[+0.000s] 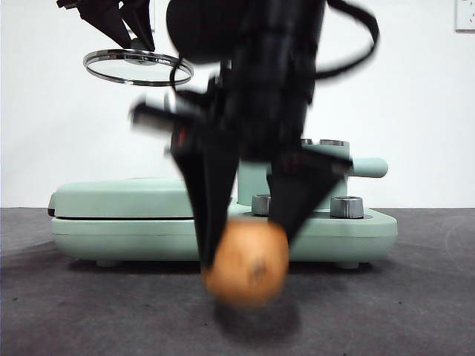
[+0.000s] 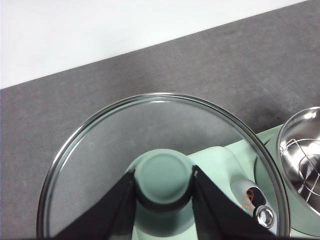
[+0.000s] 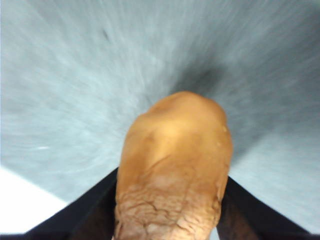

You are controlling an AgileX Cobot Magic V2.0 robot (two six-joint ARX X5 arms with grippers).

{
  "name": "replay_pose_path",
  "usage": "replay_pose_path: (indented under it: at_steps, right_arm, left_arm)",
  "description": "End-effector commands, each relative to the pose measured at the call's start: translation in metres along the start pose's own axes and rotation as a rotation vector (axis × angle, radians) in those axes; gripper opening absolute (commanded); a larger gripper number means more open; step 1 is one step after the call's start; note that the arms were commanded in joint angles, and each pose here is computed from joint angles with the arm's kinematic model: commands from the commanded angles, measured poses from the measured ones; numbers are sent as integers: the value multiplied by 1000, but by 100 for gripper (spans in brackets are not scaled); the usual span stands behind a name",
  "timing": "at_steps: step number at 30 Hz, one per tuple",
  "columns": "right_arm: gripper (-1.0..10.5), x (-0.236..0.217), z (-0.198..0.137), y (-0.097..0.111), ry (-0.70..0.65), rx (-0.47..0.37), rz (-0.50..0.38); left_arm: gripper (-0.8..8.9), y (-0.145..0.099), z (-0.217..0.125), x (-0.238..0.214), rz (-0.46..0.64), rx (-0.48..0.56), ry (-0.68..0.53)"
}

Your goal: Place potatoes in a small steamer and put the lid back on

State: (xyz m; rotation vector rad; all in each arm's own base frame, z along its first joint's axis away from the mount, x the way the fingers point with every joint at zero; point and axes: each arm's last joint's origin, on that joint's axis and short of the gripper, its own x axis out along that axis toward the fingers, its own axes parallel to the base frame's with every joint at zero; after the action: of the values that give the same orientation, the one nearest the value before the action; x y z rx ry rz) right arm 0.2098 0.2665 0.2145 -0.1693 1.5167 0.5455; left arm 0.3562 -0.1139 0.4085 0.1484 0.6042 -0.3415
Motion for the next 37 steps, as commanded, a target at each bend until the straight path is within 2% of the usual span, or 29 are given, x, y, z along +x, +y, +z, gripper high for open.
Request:
replay_pose_path:
  at_steps: [1, 6, 9, 12, 18, 24, 30, 37]
  right_arm:
    - [164, -35, 16, 2, -63, -64, -15]
    - [168, -97, 46, -17, -267, -37, -90]
    - [169, -125, 63, -37, -385, -5, -86]
    - [168, -140, 77, -57, -437, 37, -87]
    - [168, -143, 109, -96, -441, 107, -86]
    - [168, -128, 140, -121, -432, 152, -68]
    - [169, -103, 155, -137, -374, 177, -59]
    - [201, -89, 158, -140, -317, 183, -43]
  left_arm:
    - [17, 1, 9, -10, 3, 1, -60]
    - [17, 1, 9, -10, 3, 2, -61]
    - [17, 1, 10, -10, 3, 2, -62]
    - [17, 0, 10, -10, 3, 2, -69]
    - [17, 0, 11, -10, 3, 3, -75]
    - [17, 0, 11, -10, 2, 2, -75]
    - [17, -3, 11, -10, -3, 6, -76]
    - [17, -2, 11, -10, -3, 6, -76]
